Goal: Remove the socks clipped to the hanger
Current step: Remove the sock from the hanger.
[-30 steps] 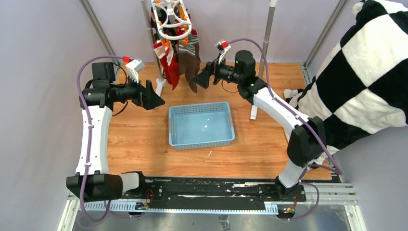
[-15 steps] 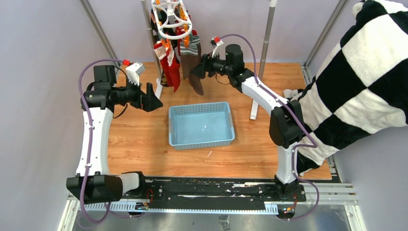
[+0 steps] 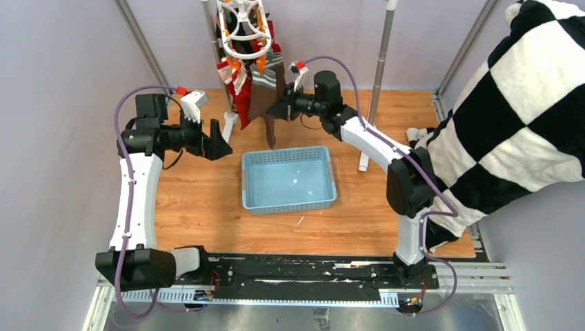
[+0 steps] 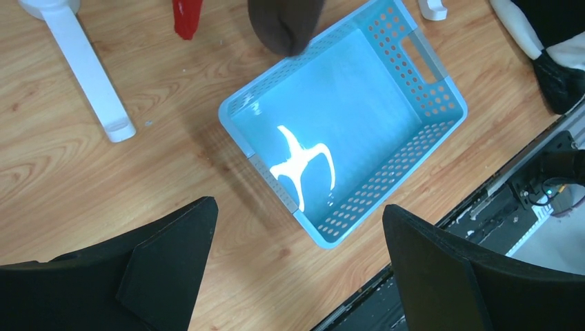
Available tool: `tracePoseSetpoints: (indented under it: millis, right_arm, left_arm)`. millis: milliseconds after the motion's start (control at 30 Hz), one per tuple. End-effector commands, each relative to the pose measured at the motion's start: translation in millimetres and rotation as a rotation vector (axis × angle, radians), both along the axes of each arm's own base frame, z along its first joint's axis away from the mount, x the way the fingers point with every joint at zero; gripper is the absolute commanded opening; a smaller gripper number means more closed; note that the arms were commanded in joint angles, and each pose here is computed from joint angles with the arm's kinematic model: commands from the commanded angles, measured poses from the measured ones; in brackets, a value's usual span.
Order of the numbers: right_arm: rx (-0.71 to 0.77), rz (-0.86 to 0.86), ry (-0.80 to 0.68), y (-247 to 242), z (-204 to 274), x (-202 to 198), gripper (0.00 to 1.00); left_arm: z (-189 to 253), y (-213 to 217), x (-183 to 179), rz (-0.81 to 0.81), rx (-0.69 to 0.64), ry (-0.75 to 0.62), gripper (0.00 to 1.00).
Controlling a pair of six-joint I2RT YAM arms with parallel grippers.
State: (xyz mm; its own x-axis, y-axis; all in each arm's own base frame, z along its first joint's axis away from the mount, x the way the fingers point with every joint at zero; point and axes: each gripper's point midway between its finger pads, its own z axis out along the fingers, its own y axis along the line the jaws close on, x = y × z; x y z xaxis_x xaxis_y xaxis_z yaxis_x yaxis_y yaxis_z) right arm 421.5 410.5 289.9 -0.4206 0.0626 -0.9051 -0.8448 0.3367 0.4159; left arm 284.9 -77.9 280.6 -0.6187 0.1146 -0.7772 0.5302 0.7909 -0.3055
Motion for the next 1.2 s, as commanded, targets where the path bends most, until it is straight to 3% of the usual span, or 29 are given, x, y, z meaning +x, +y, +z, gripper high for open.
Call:
tracePoseSetpoints:
  millis: [0,333,833,1033,1167]
  right_arm:
    - [0.060,0.109,-0.051,-1.1,37.6,-58.9,0.00]
    - [0.139,0.255,-0.035,-2.5,65.1,-137.2,0.00]
    - [0.250,0.401,0.004,13.7,102.9,-173.2,0.01]
    - [0.264,0.399,0.025,17.6,104.3,-174.1,0.04]
    - [0.259,0.357,0.051,19.0,100.8,-167.6,0.10]
  left_arm:
    - [16.1,-8.4,-1.4,-0.031,-0.042,-0.022,1.00]
    - [51.1,-29.8,7.8,-0.115,-0.191,-0.023,1.00]
    - [68.0,-60.7,0.4,-0.277,-0.320,0.004,0.99]
    - [76.3,-70.9,-11.6,-0.363,-0.408,0.019,0.80]
    - [78.1,-72.6,-17.7,-0.383,-0.424,0.016,0.44]
